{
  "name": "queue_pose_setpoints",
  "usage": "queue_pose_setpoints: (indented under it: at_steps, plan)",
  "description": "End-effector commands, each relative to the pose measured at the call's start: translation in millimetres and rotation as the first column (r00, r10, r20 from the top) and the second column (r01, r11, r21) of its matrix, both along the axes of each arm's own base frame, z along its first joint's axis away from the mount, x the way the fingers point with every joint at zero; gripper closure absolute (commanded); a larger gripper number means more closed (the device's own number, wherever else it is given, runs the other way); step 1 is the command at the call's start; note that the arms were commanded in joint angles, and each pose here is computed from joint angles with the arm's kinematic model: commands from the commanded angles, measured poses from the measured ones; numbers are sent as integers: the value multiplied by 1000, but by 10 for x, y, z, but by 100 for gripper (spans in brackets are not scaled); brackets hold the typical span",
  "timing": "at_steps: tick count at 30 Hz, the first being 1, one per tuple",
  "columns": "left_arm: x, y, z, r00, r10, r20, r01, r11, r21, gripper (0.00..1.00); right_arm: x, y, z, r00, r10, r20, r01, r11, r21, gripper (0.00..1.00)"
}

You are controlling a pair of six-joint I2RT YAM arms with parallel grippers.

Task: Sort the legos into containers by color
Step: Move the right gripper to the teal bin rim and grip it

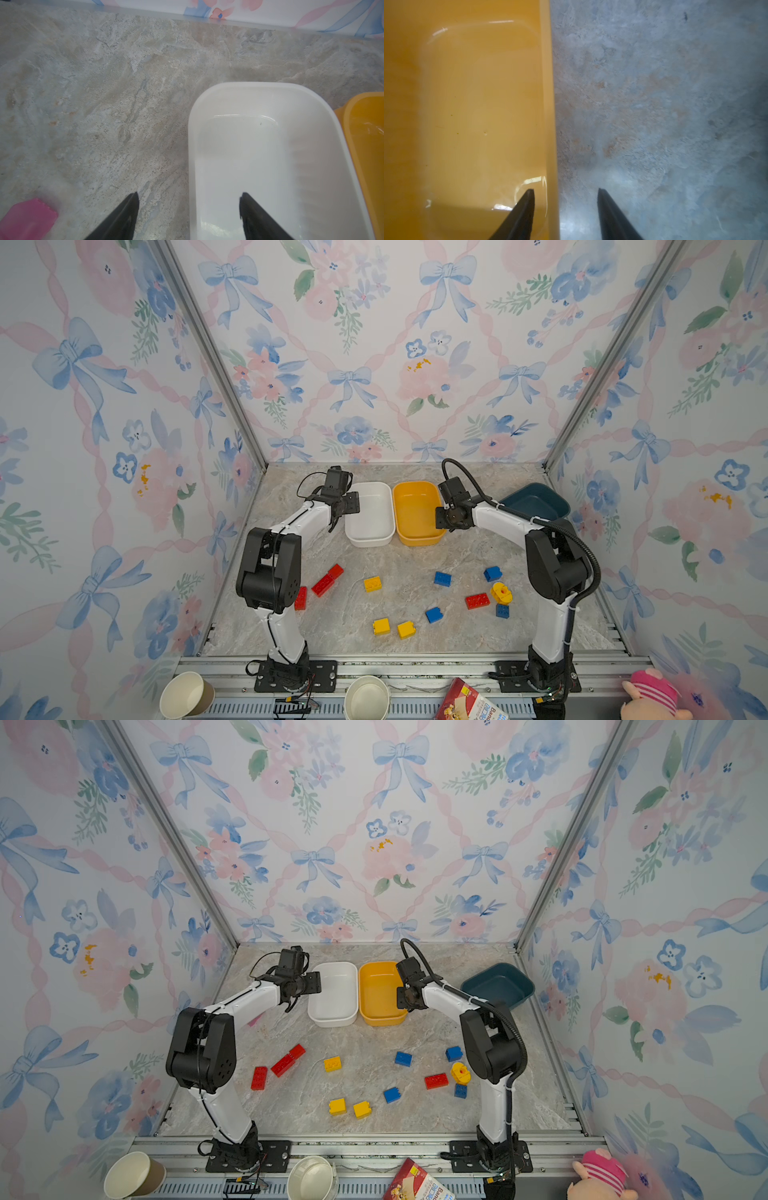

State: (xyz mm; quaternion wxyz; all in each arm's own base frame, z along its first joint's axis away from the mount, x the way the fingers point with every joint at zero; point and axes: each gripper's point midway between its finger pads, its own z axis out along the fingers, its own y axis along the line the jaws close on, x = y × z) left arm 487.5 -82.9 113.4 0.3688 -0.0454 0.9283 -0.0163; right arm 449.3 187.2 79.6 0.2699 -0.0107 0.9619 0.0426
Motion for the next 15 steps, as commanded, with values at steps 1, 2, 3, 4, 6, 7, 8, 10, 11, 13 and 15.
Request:
queue_pose_setpoints:
  at_steps: [1,2,3,4,6,7,8,10,11,13,15]
  plan:
    - [-24,-11,162,999,-2,41,3,999,-34,19,10,-333,342,994,-98,43,96,995,41,39]
    - [-24,-10,170,999,-2,44,3,999,-38,18,8,-441,375,991,-128,42,126,991,45,36]
    - [-29,-23,183,999,-5,48,7,999,-43,18,2,-573,415,986,-165,38,163,985,48,33]
    - [-32,-26,190,999,-5,52,8,999,-48,17,-15,-723,445,978,-206,32,204,978,43,31]
    - [-36,-48,208,998,-11,62,14,998,-61,15,-52,-1044,480,955,-297,19,296,955,30,28]
    - [-35,-55,225,998,-11,70,16,997,-70,15,-92,-1223,485,938,-346,11,346,938,18,25]
    - [-39,-68,229,997,-13,75,19,997,-78,14,-120,-1374,490,923,-384,7,384,923,11,24]
    - [-48,-87,257,996,-15,91,23,995,-96,13,-195,-1708,509,884,-468,6,468,884,-9,18]
    - [-56,-98,267,995,-16,97,26,994,-105,13,-223,-1845,516,866,-500,7,500,866,-15,17]
    - [-63,-120,293,994,-20,112,33,992,-122,12,-299,-2130,510,823,-568,-2,568,823,-25,12]
    - [-73,-132,300,993,-23,117,38,990,-132,11,-365,-2375,458,777,-630,-20,629,777,-21,12]
